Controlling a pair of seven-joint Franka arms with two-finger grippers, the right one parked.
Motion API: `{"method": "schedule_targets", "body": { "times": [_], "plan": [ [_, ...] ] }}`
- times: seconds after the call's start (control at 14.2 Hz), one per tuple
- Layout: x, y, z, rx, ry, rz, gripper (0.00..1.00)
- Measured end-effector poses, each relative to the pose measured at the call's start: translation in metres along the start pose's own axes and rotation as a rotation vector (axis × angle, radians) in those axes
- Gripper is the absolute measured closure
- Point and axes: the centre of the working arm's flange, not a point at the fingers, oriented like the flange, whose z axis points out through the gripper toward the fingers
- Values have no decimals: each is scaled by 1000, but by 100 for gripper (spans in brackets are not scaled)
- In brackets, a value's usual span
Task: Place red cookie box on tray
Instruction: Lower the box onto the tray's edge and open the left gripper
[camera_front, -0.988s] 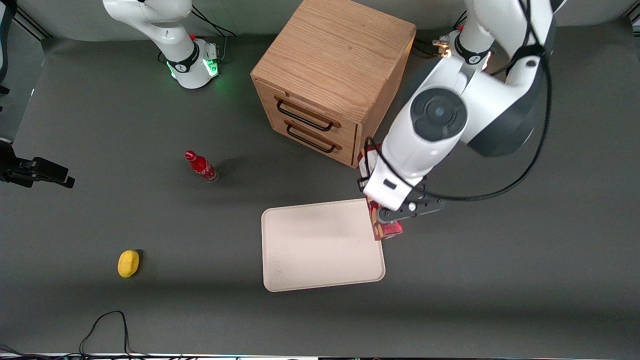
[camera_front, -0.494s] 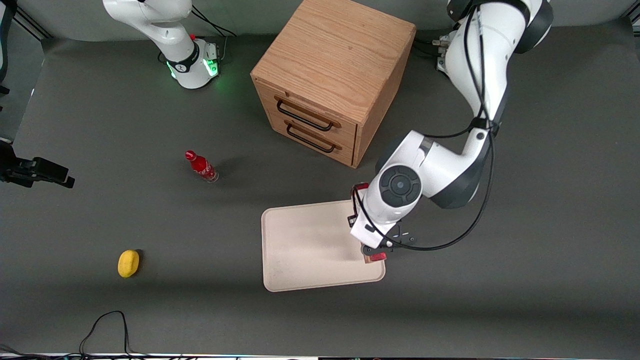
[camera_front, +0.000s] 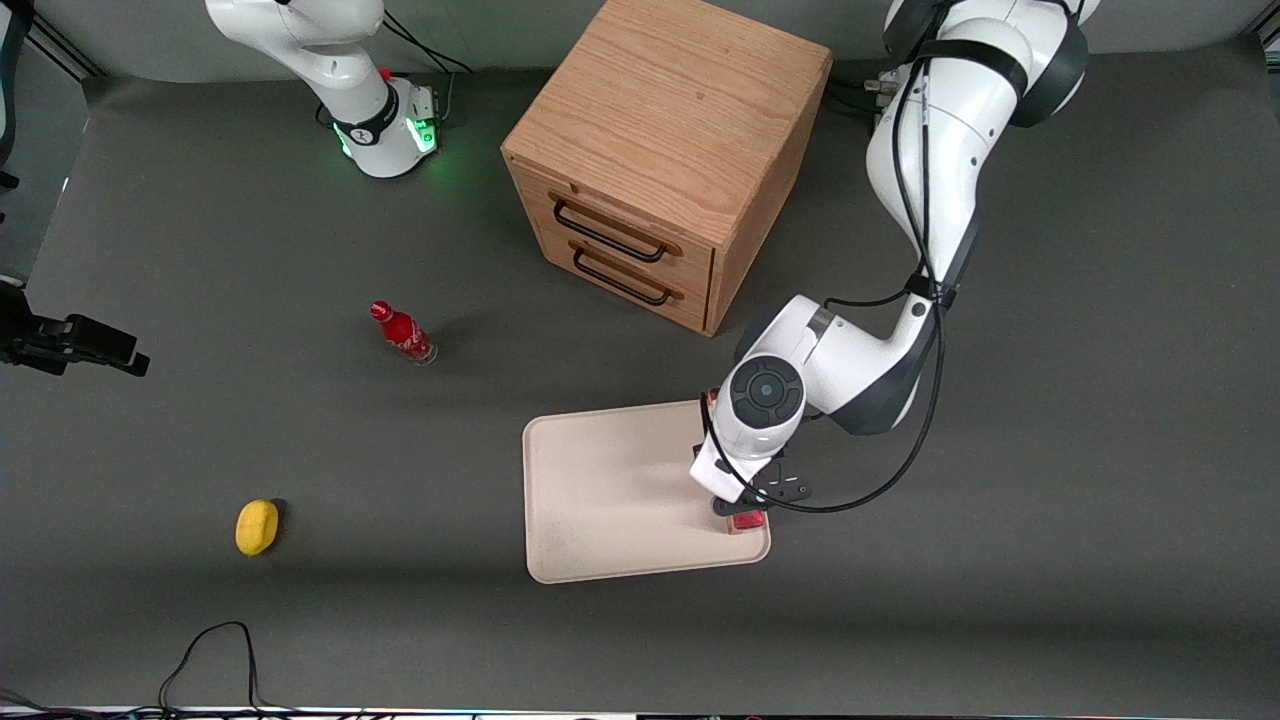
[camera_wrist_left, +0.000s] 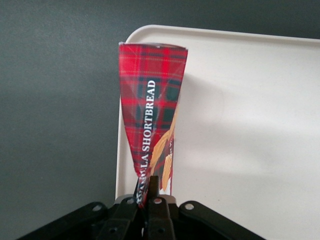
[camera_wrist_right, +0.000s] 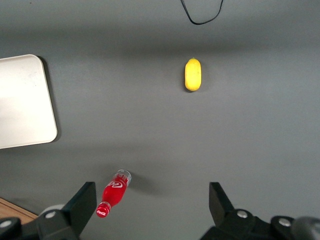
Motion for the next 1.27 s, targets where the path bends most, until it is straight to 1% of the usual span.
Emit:
{"method": "schedule_targets", "body": {
  "times": [0.21, 0.35, 0.49, 0.71, 0.85, 0.92, 0.99, 1.06, 1.2, 1.27],
  "plan": [
    [0, 0, 10, 8, 4, 6, 97],
    [1, 0, 15, 4, 14, 8, 96],
    [2, 0, 16, 4, 18, 10, 81],
    [3, 1, 9, 3, 23, 9, 46],
    [2, -2, -14, 27, 7, 4, 27],
    [1, -5, -36, 41, 0, 2, 15],
    [-3, -7, -64, 53, -5, 0, 6],
    [-10, -11, -97, 59, -12, -3, 0],
    [-28, -23, -172, 48, -30, -13, 0],
    [-39, -31, -210, 43, -30, -16, 0]
  ]
}}
